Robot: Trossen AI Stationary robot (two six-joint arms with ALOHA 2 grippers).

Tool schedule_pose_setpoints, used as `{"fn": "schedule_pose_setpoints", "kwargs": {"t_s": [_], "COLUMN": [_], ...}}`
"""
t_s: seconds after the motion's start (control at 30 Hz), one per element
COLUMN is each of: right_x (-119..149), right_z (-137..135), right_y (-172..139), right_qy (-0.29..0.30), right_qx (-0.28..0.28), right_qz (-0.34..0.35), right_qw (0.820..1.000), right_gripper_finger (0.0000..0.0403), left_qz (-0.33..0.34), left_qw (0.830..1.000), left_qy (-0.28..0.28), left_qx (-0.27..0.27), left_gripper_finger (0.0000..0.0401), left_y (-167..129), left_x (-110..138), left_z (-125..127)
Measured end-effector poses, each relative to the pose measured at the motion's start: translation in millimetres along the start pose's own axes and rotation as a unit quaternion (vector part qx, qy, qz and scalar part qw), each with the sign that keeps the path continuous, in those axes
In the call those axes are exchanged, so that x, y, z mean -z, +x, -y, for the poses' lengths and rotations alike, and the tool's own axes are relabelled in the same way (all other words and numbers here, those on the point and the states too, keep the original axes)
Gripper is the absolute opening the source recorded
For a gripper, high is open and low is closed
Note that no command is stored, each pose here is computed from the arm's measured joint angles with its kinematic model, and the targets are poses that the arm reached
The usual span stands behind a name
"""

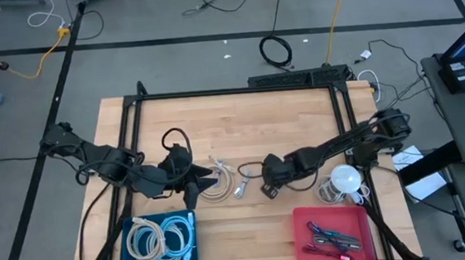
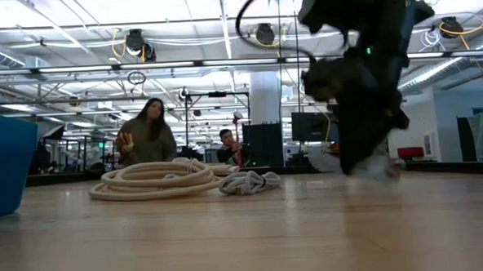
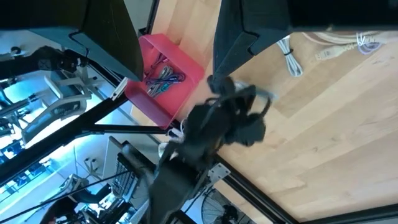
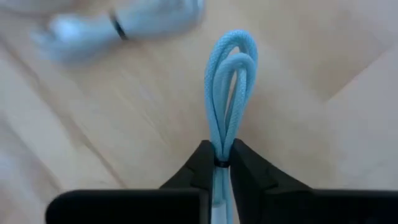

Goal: Pick & Place USB Port
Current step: Put the light blue charger cable into the pink bin

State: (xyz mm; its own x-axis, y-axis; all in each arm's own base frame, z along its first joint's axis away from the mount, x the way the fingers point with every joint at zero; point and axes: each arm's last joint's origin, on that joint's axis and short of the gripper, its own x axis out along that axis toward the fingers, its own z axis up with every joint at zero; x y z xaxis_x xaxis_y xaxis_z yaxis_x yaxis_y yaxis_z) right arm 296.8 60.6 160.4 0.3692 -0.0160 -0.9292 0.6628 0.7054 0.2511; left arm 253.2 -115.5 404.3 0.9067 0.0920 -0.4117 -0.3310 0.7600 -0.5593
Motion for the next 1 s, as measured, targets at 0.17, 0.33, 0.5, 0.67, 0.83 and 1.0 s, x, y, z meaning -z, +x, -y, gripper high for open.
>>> {"fn": "schedule_pose_setpoints", "kwargs": {"t_s": [0.17, 0.33, 0.5, 0.67, 0.83, 1.0], "right_x": [-8, 12, 67, 127, 160, 170], "right_z": [-8, -18, -26, -21, -1, 4], "right_y": [-43, -103, -156, -175, -163, -148], "right_qy": [-0.007, -0.039, -0.085, -0.087, -0.099, -0.133], "right_qx": [-0.087, -0.202, -0.324, -0.314, -0.17, -0.086], "right_qz": [0.064, 0.094, 0.022, -0.083, -0.139, -0.146], "right_qw": [0.994, 0.974, 0.942, 0.942, 0.971, 0.977], "right_gripper_finger": [0.0026, 0.0027, 0.002, 0.002, 0.002, 0.002], "left_qz": [0.0, -0.002, -0.017, -0.029, -0.03, -0.035], "left_qw": [1.0, 1.0, 1.0, 0.999, 0.999, 0.999], "left_qy": [0.003, 0.005, 0.01, 0.013, 0.018, 0.017], "left_qx": [0.0, -0.003, -0.021, -0.032, -0.033, -0.033], "left_gripper_finger": [0.0195, 0.0195, 0.0195, 0.0195, 0.0195, 0.0195], "left_y": [0, 0, -1, -1, -1, 1], "left_x": [0, 0, 4, 6, 6, 3], "left_z": [0, -1, -4, -7, -7, -10]}}
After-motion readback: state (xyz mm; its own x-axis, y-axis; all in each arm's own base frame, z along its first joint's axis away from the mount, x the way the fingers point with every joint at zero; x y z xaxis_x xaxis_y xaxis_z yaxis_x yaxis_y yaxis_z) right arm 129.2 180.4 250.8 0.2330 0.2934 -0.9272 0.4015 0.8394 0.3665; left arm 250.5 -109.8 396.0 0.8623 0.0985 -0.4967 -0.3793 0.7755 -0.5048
